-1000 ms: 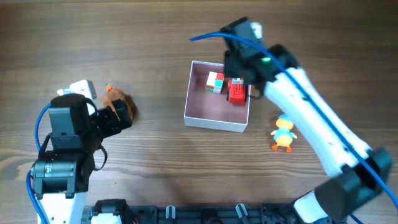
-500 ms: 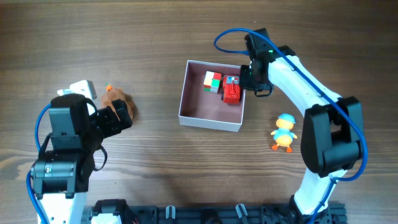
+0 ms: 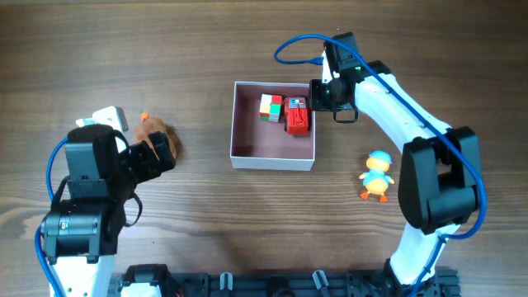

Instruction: Pack container

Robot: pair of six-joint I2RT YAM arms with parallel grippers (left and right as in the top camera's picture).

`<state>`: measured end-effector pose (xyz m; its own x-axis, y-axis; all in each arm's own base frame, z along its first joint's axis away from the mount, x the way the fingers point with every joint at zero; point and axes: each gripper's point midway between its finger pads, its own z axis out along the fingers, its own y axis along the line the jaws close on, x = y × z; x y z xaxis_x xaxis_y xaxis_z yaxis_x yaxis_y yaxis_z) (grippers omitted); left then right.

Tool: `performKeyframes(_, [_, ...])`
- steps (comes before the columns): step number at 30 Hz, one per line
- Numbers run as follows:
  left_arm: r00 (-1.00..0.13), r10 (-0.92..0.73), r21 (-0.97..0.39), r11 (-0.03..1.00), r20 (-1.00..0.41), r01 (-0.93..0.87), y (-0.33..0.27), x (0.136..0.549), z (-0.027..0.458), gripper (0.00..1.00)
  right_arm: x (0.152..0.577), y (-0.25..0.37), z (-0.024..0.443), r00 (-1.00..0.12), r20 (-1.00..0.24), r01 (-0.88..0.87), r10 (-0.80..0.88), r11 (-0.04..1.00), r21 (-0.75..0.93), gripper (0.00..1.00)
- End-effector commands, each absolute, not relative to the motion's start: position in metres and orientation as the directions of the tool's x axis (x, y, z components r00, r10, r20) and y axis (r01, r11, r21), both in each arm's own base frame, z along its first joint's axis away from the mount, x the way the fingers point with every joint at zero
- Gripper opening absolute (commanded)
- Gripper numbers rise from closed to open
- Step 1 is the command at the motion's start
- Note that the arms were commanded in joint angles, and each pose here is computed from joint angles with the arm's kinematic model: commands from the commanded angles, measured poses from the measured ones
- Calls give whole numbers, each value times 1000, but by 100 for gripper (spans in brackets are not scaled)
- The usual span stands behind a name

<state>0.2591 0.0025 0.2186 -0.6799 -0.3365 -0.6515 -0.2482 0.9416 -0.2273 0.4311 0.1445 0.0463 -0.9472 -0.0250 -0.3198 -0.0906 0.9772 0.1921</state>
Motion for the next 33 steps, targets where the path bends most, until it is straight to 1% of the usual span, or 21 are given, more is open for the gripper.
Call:
performKeyframes(1, [-668, -350, -244, 937, -656, -251, 3, 261, 225, 100, 430, 153, 47, -944, -324, -135, -59, 967, 214, 15])
performKeyframes(3, [-668, -350, -244, 937, -656, -251, 3, 261, 225, 100, 432, 145, 51, -944, -329, -93, -27, 978, 185, 17])
performKeyframes(4, [-668, -350, -244, 937, -656, -251, 3, 261, 225, 100, 434, 134, 59, -938, -344, -19, 33, 989, 147, 17])
performKeyframes(6, [-668, -350, -244, 937, -656, -251, 3, 261, 225, 100, 441, 124, 93, -909, -412, 18, 62, 994, 109, 17])
performKeyframes(7, [-668, -350, -244, 937, -656, -251, 3, 261, 225, 100, 444, 126, 122, -882, -466, 9, 67, 992, 125, 16])
performKeyframes(8, [-668, -350, -244, 937, -656, -251, 3, 261, 225, 100, 445, 133, 148, -855, -517, -25, 52, 990, 141, 11])
performKeyframes(9, [-668, -350, -244, 937, -656, -251, 3, 261, 225, 100, 440, 151, 181, -813, -583, -119, -8, 981, 153, 6])
performKeyframes(11, [-668, -350, -244, 937, -656, -251, 3, 261, 225, 100, 426, 186, 211, -757, -646, -263, -96, 950, 167, 4])
performKeyframes(12, [-668, -350, -244, 937, -656, -251, 3, 261, 225, 100, 415, 206, 218, -739, -660, -318, -137, 934, 164, 4])
performKeyframes(14, [-668, -351, -245, 937, -656, -251, 3, 261, 225, 100, 400, 238, 214, -720, -660, -405, -216, 902, 146, 4])
performKeyframes(16, [-668, -351, -245, 937, -656, -251, 3, 261, 225, 100, 387, 273, 200, -700, -651, -482, -293, 867, 128, 4])
performKeyframes(18, [-668, -351, -245, 937, -656, -251, 3, 261, 225, 100, 387, 291, 183, -697, -643, -506, -317, 853, 128, 4])
performKeyframes(20, [-668, -351, -244, 937, -656, -251, 3, 261, 225, 100, 391, 305, 152, -723, -604, -517, -336, 843, 151, 4])
performKeyframes(26, [-668, -351, -244, 937, -656, -251, 3, 261, 225, 100, 401, 314, 99, -738, -555, -535, -384, 834, 134, 4])
performKeyframes(29, [-668, -351, -244, 937, -656, -251, 3, 261, 225, 100, 406, 309, 77, -778, -523, -474, -349, 872, 123, 4])
performKeyframes(31, [-668, -351, -244, 937, -656, -251, 3, 261, 225, 100, 414, 300, 72, -789, -527, -419, -316, 904, 86, 4])
performKeyframes(33, [-668, -351, -244, 937, -656, -251, 3, 261, 225, 100, 418, 299, 72, -784, -539, -408, -308, 910, 73, 4])
